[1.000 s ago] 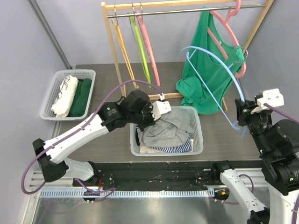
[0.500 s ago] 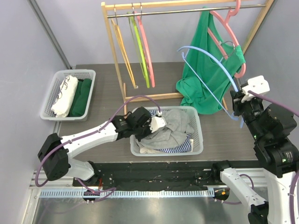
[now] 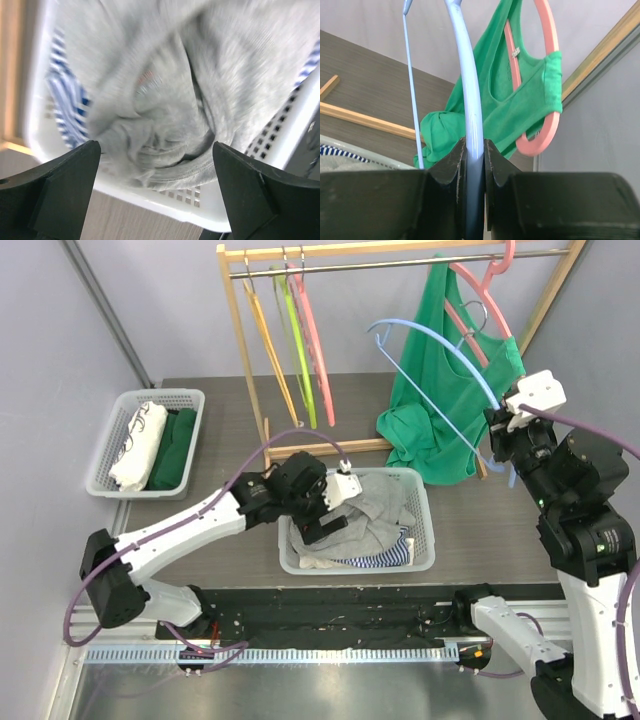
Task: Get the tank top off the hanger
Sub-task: Remove the tank top from the hanger, then place the hanger at the clothesline.
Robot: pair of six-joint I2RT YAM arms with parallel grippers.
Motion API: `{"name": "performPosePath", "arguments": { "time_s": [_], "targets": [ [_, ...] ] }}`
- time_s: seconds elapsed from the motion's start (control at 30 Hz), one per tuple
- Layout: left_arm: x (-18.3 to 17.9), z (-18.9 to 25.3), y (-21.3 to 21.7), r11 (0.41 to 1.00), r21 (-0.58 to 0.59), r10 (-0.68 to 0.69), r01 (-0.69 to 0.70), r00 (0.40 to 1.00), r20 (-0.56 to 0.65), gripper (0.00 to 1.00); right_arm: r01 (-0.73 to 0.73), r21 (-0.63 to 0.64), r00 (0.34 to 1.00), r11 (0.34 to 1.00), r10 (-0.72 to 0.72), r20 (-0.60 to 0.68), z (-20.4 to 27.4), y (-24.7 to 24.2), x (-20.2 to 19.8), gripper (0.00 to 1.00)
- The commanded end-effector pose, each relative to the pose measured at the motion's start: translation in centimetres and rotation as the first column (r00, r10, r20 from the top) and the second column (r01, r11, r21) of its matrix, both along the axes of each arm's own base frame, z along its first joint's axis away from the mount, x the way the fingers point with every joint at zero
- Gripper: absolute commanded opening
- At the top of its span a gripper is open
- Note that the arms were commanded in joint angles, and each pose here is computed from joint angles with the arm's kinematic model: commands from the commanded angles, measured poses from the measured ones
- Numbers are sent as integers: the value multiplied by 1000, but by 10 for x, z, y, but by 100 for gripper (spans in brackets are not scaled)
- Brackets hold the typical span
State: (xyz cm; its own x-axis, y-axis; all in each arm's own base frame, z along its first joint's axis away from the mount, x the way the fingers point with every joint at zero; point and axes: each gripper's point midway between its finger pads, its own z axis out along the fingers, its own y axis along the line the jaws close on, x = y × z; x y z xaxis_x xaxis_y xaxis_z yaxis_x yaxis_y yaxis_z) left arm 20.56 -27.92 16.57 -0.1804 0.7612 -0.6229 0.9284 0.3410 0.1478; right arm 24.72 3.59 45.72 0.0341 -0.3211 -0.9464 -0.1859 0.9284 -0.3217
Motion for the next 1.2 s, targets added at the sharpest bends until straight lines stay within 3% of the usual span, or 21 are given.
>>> {"name": "performPosePath", "arguments": {
  "time_s": [0.0, 0.37, 0.43, 0.47, 0.53, 0.57, 0.63, 0.8, 1.17],
  "targets": [
    [-12, 74, 0, 994, -113, 0, 0, 1000, -1, 100, -55, 21, 985, 998, 51, 166, 60, 10, 1, 1],
    [-24, 174, 11, 979, -198, -42, 57, 996, 78, 100, -13, -12, 998, 1000, 13, 58, 60, 18, 48, 1],
    [-29, 207, 11, 965, -224, -103, 135, 984, 146, 100, -51, -46, 996, 998, 54, 68, 69, 37, 47, 1],
    [-30, 213, 12, 966, -213, -117, 148, 982, 150, 100, 2, -88, 1000, 996, 0, 26, 59, 40, 58, 1],
    [-29, 257, 12, 947, -278, -99, 161, 970, 222, 100, 5, -174, 1000, 985, 0, 30, 61, 66, 56, 1],
    [-27, 254, 8, 953, -263, -101, 152, 975, 198, 100, 72, -206, 997, 976, -71, 12, 57, 65, 66, 1],
    [-29, 281, 9, 935, -323, -76, 148, 971, 225, 100, 66, -206, 998, 976, -68, -5, 55, 74, 73, 1],
    [-27, 304, 21, 914, -383, -8, 130, 952, 305, 100, 40, -178, 999, 983, -36, 26, 71, 88, 72, 1],
    [-15, 335, 36, 886, -458, 123, 73, 915, 384, 100, 136, -309, 990, 941, -114, 89, 82, 119, 48, 1]
  ]
}}
